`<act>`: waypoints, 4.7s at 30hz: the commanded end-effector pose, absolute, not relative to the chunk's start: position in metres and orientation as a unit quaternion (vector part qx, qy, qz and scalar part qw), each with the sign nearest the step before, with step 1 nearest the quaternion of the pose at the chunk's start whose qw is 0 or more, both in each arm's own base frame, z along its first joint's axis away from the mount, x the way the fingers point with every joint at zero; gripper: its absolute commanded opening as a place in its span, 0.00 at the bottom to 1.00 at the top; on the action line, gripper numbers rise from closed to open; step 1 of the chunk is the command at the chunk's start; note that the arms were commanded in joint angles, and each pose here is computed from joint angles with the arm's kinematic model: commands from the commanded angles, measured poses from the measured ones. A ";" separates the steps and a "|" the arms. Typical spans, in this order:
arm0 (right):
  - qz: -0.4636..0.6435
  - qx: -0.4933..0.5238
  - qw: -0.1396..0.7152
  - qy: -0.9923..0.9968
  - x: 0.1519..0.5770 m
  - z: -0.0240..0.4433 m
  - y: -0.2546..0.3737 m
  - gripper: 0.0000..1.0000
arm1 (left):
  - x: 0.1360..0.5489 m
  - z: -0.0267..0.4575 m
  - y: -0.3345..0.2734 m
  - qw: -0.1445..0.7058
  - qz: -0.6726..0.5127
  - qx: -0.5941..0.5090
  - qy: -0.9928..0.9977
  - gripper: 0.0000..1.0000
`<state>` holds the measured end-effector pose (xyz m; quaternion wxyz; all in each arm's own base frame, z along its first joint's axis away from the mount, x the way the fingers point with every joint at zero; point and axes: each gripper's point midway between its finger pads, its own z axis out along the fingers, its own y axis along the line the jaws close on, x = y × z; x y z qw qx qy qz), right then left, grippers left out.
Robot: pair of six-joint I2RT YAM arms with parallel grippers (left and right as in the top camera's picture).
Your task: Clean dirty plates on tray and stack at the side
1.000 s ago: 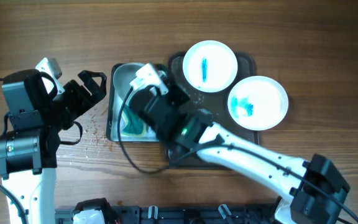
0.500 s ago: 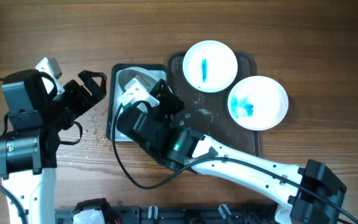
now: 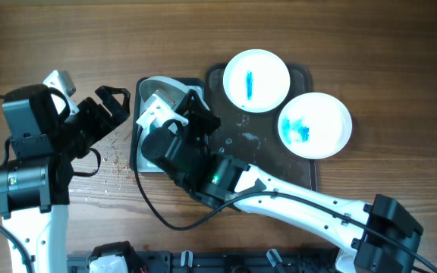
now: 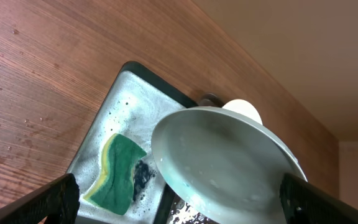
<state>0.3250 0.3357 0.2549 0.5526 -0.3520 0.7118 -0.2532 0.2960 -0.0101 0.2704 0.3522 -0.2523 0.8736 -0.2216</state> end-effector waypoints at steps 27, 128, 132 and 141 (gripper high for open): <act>-0.271 -0.355 0.560 0.698 0.325 0.272 0.334 0.04 | 0.296 0.277 -0.012 0.358 -0.229 -0.246 0.871 1.00; -0.004 0.324 0.071 0.943 0.326 0.079 -0.116 0.52 | 0.296 0.277 -0.012 0.358 -0.229 -0.246 0.871 1.00; 0.152 0.181 0.143 0.961 0.339 0.128 -0.058 0.52 | 0.296 0.277 -0.012 0.358 -0.229 -0.246 0.871 1.00; 0.189 0.171 0.108 0.961 0.316 0.050 -0.026 0.52 | 0.296 0.277 -0.012 0.358 -0.229 -0.246 0.871 1.00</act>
